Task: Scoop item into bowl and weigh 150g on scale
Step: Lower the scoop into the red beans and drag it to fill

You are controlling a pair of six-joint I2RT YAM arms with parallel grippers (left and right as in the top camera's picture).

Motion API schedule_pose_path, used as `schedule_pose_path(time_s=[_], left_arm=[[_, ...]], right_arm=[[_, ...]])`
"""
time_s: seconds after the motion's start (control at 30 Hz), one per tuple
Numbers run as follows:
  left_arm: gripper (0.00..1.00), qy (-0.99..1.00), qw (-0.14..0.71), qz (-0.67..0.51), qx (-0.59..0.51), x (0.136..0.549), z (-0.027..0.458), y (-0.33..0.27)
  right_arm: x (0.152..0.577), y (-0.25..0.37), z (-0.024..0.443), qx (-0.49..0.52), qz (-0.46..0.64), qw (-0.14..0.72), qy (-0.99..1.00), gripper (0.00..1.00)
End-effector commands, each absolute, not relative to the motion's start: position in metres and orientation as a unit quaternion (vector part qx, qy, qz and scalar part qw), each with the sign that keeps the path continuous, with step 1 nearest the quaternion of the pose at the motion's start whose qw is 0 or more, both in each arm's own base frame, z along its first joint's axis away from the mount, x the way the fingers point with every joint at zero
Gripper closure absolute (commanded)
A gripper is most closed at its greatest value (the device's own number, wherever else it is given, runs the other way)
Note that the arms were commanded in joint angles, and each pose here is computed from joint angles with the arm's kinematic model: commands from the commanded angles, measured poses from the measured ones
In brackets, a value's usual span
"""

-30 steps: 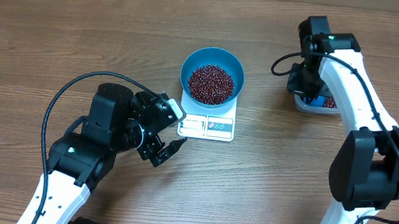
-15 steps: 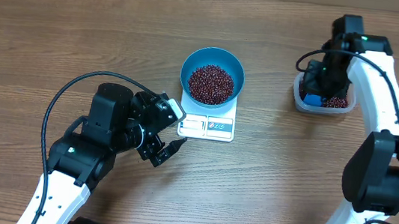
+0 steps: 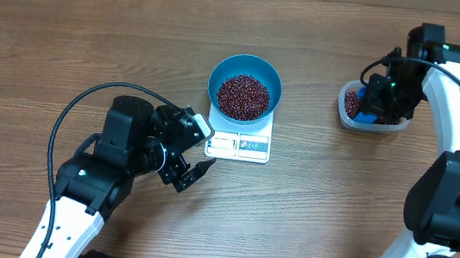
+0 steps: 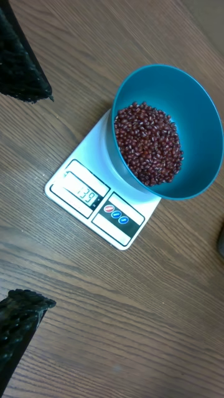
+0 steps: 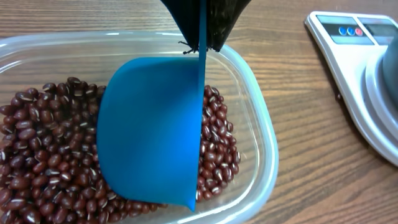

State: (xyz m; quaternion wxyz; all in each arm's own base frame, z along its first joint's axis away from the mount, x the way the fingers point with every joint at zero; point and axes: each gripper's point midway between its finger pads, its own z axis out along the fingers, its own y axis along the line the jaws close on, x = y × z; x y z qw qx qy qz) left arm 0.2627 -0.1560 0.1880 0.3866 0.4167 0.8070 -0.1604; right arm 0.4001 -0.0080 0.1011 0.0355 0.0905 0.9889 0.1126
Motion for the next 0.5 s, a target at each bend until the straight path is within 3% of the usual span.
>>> schedule_pose_path(time_s=[0.0, 0.47], left_arm=[[0.00, 0.808, 0.385, -0.168, 0.414, 0.262, 0.187, -0.156], [0.00, 0.808, 0.385, -0.168, 0.414, 0.262, 0.187, -0.156]], right_arm=[[0.403, -0.006, 0.120, 0.053, 0.143, 0.060, 0.986, 0.96], [0.400, -0.036, 0.130, 0.119, 0.221, 0.072, 0.965, 0.96]])
